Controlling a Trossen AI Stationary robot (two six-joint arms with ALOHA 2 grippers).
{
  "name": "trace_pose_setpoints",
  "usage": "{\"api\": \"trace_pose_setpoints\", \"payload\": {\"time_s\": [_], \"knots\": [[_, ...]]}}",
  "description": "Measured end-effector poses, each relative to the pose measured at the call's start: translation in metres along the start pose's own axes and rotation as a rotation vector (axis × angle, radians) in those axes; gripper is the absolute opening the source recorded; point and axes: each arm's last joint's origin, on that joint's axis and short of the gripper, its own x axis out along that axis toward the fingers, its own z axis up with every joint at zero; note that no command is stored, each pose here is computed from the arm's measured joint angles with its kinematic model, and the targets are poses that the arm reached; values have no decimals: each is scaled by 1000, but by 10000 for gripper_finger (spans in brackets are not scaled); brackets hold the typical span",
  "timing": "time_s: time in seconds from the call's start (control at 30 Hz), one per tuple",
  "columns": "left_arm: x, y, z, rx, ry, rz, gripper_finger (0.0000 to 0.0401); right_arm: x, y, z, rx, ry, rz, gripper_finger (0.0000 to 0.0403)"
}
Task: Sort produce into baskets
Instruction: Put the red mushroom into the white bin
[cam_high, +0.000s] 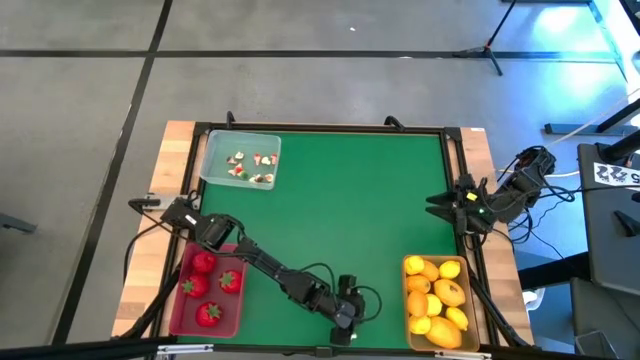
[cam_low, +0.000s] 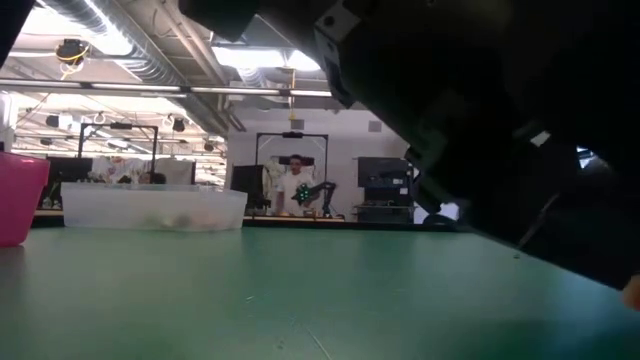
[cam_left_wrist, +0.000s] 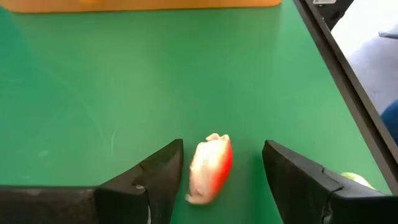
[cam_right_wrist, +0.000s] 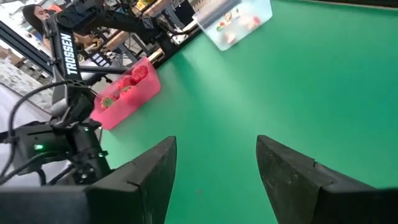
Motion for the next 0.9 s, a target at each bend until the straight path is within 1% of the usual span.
{"api": "trace_pose_setpoints", "payload": {"time_s": [0.17,0.27,0.7,0.83,0.9], "knots": [[0,0,0,-4,0,2,217,0,3,1,40,5,35,221],[0,0,0,-4,0,2,208,0,5,2,53,13,62,221],[0,2,-1,1,19,14,105,0,6,2,58,13,74,221],[-8,5,5,26,39,11,87,0,6,2,58,13,74,221],[-18,9,15,38,47,11,82,0,6,2,57,13,74,221]]}}
